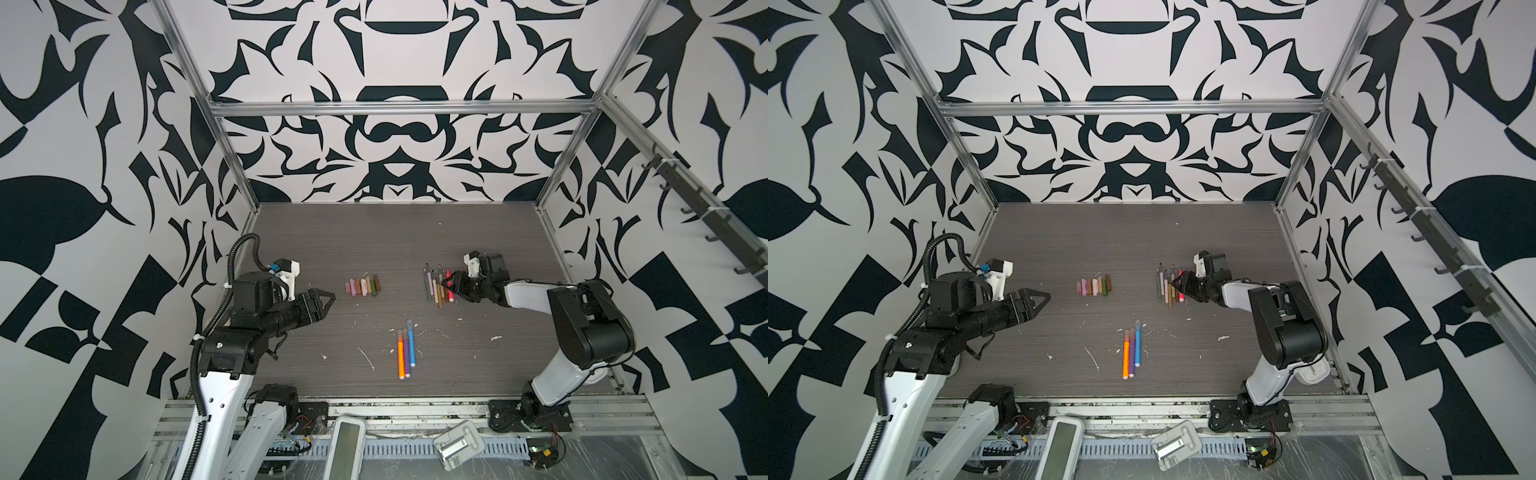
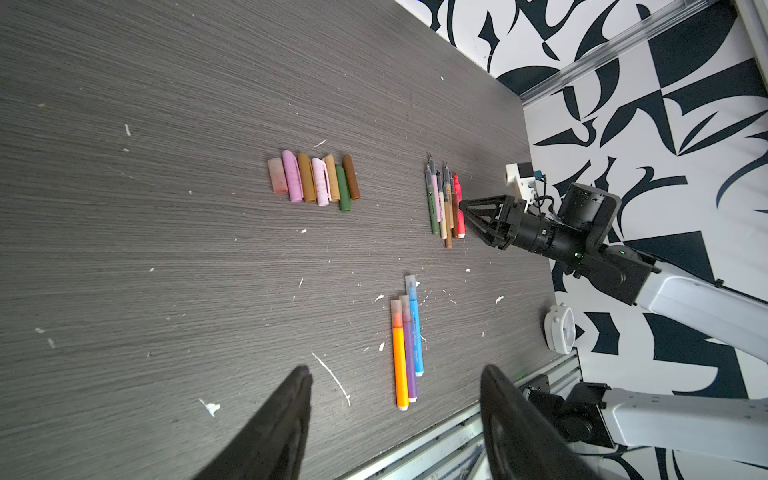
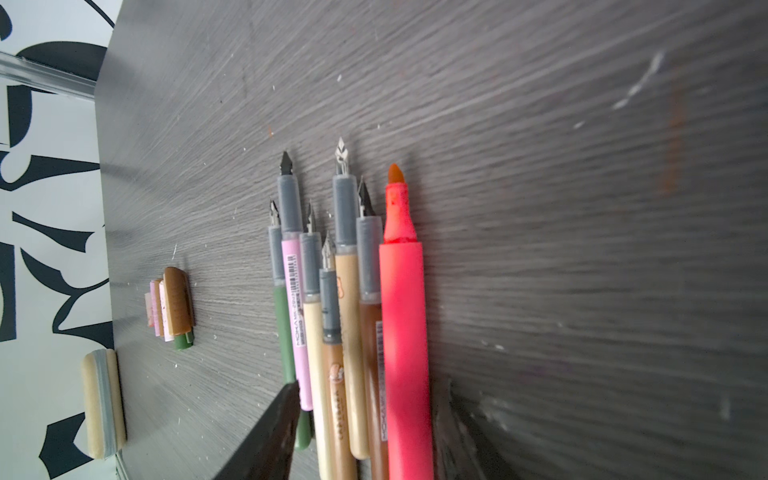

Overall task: Open the pen caps
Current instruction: 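Lift the right gripper and move it toward the orange, purple and blue markers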

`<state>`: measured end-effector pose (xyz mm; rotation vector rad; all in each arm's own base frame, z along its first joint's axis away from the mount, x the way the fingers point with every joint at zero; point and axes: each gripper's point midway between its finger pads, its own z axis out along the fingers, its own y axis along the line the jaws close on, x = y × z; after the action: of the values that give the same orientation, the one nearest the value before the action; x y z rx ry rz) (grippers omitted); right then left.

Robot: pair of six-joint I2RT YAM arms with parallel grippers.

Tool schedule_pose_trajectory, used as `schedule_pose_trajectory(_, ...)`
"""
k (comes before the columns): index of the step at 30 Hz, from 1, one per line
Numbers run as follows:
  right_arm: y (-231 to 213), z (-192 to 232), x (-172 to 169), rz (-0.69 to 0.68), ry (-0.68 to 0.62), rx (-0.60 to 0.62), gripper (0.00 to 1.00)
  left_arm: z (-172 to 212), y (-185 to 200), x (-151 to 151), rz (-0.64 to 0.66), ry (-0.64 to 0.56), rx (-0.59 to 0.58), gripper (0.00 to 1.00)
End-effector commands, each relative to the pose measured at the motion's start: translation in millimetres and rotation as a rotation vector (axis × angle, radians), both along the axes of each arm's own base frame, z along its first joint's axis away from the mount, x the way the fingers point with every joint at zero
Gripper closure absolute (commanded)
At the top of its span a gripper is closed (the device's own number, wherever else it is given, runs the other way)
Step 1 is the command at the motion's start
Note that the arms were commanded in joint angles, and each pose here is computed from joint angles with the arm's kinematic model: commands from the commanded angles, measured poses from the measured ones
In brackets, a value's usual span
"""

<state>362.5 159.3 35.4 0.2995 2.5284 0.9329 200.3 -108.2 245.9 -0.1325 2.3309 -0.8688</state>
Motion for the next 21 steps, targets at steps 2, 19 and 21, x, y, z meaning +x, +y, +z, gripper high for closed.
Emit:
schedule_pose_trajectory(2,-22,-17,-18,-0.082,0.083,-0.108,0.39,-4,1,-2,0.001,0.013,0.008,0.33)
schedule_pose_trajectory(19,-18,42,-61,-0.116,-0.222,-0.148,0.38,-3,1,-3,0.001,0.007,0.006,0.33)
schedule_pose_trajectory(21,2,56,-81,-0.060,-0.299,-0.206,0.39,-3,2,-3,0.001,0.004,0.007,0.33)
